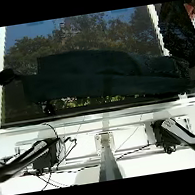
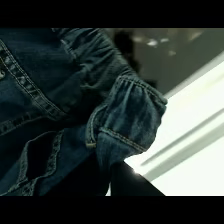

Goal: Fold the clothes and pants, and hang the long-sleeved shirts on hangers.

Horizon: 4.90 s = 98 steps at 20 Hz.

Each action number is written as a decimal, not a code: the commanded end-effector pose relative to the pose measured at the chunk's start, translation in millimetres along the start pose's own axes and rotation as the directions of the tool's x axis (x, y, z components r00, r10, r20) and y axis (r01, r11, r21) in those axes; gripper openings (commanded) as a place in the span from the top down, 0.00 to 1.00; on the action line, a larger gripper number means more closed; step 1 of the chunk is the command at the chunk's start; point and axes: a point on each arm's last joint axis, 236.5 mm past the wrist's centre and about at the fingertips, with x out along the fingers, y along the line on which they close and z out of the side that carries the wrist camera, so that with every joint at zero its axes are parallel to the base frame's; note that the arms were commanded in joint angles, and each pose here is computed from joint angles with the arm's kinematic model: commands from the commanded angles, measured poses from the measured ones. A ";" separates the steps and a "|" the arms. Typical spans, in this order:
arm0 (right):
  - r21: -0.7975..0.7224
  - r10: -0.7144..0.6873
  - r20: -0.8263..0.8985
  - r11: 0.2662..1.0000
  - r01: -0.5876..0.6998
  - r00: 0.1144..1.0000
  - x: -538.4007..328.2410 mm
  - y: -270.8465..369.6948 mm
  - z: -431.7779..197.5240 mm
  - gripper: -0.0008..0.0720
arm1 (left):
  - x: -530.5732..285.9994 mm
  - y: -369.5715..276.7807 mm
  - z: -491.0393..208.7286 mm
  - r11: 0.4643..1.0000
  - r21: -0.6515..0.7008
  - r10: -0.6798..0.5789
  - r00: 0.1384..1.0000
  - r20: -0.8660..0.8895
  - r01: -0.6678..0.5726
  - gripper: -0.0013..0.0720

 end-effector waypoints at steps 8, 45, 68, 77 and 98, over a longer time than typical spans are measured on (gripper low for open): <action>0.035 0.091 0.278 0.994 -0.104 0.956 12.5 80.9 151.2 0.95 | 80.3 -62.3 112.8 0.995 0.005 -0.099 0.991 0.095 0.099 0.96; -0.014 0.134 0.361 0.990 -0.138 0.923 23.6 128.3 183.4 0.06 | 139.5 -74.9 -75.3 0.825 -0.549 -0.094 0.990 0.105 0.136 0.02; -0.643 0.715 -0.020 0.527 -0.556 0.699 -53.6 575.6 -77.5 0.95 | -113.3 -209.2 35.9 0.894 0.285 -0.436 0.817 0.378 0.345 0.95; -0.558 0.610 -0.508 0.305 -0.772 0.609 -26.1 642.6 -384.9 0.95 | -102.7 -250.3 10.8 0.835 0.270 -0.543 0.796 0.269 0.479 0.95; -0.470 0.413 -0.115 0.779 -0.416 0.904 -36.9 390.4 42.6 0.95 | -34.8 -427.2 -187.0 0.573 0.344 -0.691 0.664 -0.285 0.744 0.02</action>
